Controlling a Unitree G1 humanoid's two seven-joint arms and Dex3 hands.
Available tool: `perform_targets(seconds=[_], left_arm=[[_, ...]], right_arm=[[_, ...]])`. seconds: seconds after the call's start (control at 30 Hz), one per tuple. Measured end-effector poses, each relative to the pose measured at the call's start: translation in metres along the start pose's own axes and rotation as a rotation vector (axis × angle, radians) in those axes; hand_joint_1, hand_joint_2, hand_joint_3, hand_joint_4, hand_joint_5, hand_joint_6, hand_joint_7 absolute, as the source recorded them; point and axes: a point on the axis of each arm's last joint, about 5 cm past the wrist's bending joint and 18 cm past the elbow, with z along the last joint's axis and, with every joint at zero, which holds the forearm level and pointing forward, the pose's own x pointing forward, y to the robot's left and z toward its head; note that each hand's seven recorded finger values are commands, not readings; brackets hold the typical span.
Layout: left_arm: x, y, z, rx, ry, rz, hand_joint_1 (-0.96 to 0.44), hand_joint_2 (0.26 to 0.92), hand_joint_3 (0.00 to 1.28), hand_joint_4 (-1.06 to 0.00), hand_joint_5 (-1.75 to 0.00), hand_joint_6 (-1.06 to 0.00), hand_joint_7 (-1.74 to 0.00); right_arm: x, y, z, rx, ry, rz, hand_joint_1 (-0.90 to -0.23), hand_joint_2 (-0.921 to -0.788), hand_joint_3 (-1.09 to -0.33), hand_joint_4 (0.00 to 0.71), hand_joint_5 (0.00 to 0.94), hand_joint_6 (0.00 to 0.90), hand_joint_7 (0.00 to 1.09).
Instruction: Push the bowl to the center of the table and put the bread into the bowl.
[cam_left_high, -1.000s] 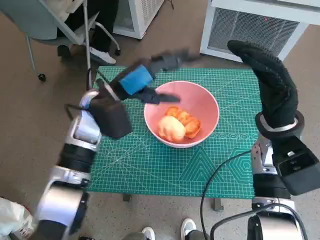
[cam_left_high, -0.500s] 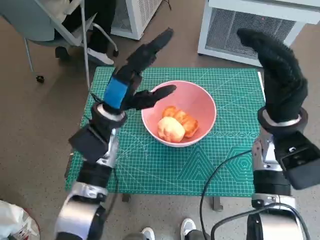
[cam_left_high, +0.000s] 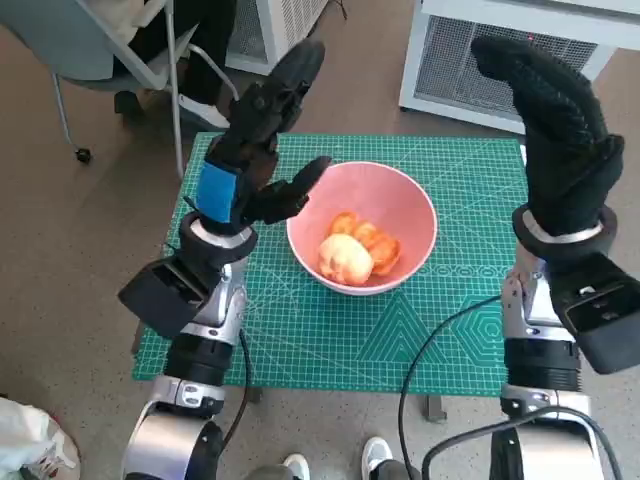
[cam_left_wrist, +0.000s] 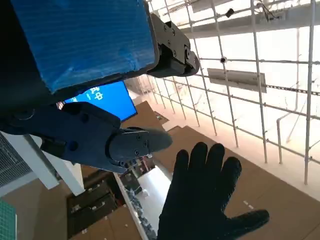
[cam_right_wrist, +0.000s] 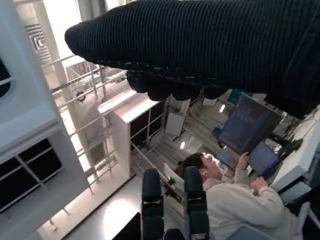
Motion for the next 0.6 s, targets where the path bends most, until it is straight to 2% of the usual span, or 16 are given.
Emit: perform_targets(seconds=[0.6], left_arm=[[-0.0024,0.0013,0.0100,-0.028,-0.020,0.001,-0.47,0.921,0.47,-0.26,0.00,-0.32,-0.09]], right_arm=[[0.0054,0.0006,0.0046,-0.004,-0.011,0.007,-0.545,-0.921,-0.746,0.263,0.001,0.230,0.26]])
